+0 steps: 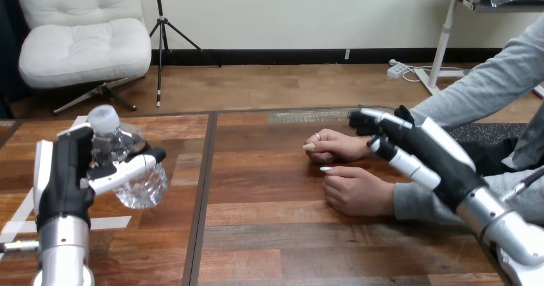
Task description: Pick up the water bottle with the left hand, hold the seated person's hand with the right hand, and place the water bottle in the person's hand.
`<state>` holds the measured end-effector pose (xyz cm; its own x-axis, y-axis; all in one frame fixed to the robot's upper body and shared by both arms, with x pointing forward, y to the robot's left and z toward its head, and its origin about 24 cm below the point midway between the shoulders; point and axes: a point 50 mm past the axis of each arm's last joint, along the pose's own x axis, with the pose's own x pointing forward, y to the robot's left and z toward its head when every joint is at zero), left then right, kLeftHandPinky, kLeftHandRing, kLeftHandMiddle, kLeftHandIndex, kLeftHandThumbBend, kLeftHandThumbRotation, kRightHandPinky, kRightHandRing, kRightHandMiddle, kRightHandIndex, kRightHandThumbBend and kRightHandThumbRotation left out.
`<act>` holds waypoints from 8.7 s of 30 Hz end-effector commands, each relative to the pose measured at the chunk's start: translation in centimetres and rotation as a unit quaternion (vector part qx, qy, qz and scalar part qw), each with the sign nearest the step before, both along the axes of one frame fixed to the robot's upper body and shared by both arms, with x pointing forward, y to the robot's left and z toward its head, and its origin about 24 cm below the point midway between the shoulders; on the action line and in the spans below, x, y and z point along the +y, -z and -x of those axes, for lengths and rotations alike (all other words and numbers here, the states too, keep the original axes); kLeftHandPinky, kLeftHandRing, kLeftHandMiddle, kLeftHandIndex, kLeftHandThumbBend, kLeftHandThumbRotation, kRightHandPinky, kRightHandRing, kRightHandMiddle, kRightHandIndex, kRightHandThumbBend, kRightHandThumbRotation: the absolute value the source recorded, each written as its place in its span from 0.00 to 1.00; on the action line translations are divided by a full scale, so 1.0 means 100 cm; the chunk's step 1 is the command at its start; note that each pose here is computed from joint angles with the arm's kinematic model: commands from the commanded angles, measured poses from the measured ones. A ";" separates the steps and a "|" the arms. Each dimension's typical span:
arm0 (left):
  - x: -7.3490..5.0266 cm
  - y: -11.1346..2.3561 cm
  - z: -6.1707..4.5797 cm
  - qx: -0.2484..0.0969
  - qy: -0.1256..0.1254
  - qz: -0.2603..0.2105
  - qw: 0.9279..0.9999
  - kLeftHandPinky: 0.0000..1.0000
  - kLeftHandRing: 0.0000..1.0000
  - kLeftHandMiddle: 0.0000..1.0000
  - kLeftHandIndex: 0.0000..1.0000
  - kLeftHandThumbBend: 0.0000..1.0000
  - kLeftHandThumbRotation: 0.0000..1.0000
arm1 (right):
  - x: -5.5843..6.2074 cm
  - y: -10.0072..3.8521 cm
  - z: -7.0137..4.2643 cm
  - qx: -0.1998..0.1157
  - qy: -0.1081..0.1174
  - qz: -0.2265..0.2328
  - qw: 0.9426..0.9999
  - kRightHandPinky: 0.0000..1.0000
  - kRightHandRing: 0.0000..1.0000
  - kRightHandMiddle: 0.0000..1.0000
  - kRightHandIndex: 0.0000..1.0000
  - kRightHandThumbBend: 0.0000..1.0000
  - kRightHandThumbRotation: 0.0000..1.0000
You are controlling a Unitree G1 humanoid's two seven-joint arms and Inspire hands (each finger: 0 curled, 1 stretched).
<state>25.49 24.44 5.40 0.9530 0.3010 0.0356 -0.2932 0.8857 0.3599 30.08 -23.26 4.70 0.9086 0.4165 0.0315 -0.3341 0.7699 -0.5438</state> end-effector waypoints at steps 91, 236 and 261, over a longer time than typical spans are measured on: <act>-0.017 -0.075 0.001 -0.161 0.050 -0.001 0.986 0.28 0.33 0.39 0.40 0.74 0.00 | -0.025 -0.041 -0.051 -0.018 0.034 0.276 0.960 0.71 0.84 0.88 0.89 1.00 0.66; -0.015 -0.074 0.007 -0.162 0.062 0.012 0.985 0.28 0.34 0.39 0.40 0.72 0.00 | -0.004 -0.036 -0.070 -0.008 -0.005 0.485 0.875 0.60 0.69 0.72 0.73 0.98 0.36; -0.015 -0.075 0.007 -0.167 0.067 0.007 0.984 0.28 0.34 0.39 0.40 0.72 0.00 | 0.003 -0.032 -0.069 -0.037 -0.006 0.494 0.869 0.56 0.60 0.63 0.64 0.99 0.36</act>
<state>24.48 23.44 10.20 0.9528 0.2111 0.2184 -0.2672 0.9245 0.2719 35.44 -24.73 5.65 0.8928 0.2344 -0.3846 -0.3785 -0.0723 -0.9228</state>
